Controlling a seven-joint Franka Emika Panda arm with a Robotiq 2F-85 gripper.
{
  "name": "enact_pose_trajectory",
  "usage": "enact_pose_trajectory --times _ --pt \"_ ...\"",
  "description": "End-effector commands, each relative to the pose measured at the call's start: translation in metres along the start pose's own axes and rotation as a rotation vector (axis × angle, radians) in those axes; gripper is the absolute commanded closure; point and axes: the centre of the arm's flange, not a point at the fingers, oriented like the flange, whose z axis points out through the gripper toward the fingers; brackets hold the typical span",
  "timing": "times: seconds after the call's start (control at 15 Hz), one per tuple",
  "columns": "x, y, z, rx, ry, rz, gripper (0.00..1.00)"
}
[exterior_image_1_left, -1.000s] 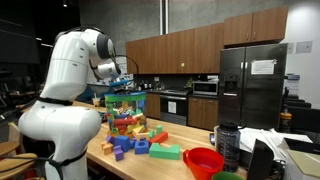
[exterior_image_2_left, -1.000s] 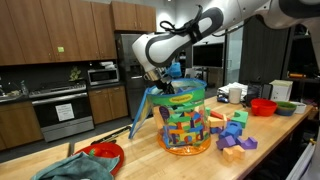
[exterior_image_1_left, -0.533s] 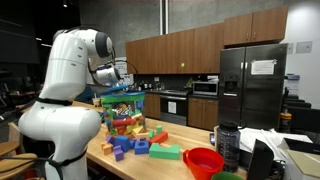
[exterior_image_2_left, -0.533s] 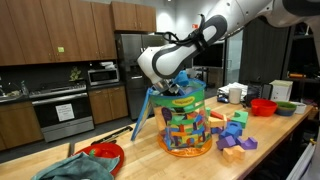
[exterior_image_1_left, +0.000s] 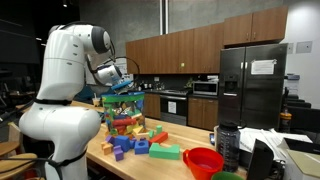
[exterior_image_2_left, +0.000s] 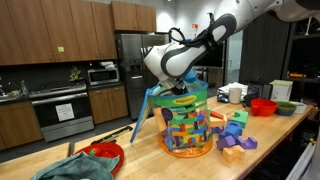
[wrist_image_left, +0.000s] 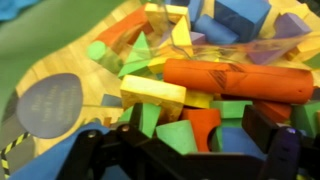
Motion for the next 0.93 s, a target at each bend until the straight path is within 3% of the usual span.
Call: enact_pose_trajectory --times 0.0,0.2,0.6,0.87 --pt "-0.017 0.020 0.000 -0.106 0.000 0.034 0.00" --pt "-0.008 0.023 -0.004 -0.115 0.033 0.049 0.00" --pt "0.016 -0.002 -0.014 0.018 0.184 0.076 0.00" --pt "0.018 -0.007 -0.012 0.022 0.188 0.102 0.00"
